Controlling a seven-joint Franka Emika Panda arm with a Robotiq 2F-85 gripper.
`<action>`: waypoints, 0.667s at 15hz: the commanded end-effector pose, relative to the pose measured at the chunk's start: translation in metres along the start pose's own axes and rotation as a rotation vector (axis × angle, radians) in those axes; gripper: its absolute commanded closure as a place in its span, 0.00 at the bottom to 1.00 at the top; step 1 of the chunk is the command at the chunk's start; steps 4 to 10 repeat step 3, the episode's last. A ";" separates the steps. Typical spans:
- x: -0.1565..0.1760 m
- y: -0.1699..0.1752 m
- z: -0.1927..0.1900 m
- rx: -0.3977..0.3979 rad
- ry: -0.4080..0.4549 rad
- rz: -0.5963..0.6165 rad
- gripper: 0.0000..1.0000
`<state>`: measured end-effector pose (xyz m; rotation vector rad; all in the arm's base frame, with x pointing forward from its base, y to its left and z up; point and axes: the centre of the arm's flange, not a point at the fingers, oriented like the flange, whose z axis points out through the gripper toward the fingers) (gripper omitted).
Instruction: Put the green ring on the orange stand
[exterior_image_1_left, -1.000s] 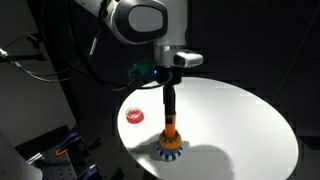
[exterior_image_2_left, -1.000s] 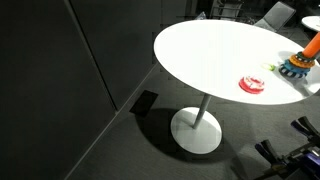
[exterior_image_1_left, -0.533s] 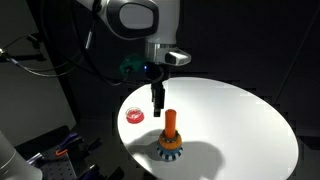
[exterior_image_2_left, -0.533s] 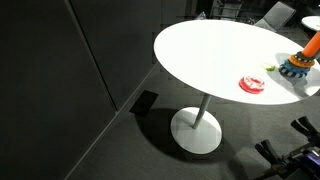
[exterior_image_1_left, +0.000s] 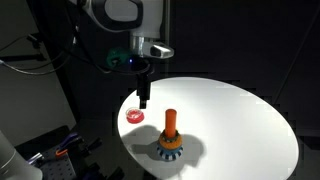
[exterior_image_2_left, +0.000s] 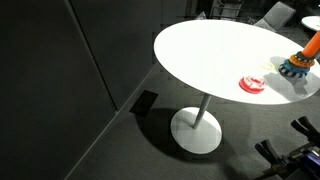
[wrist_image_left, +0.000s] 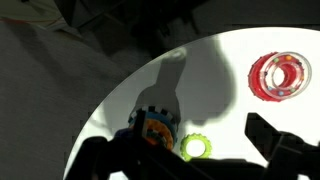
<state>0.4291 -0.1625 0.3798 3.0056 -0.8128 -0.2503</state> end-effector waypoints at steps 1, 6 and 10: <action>-0.002 -0.001 0.000 0.000 0.000 -0.003 0.00; -0.004 -0.002 0.000 0.000 0.000 -0.005 0.00; -0.004 -0.002 0.000 0.000 0.000 -0.005 0.00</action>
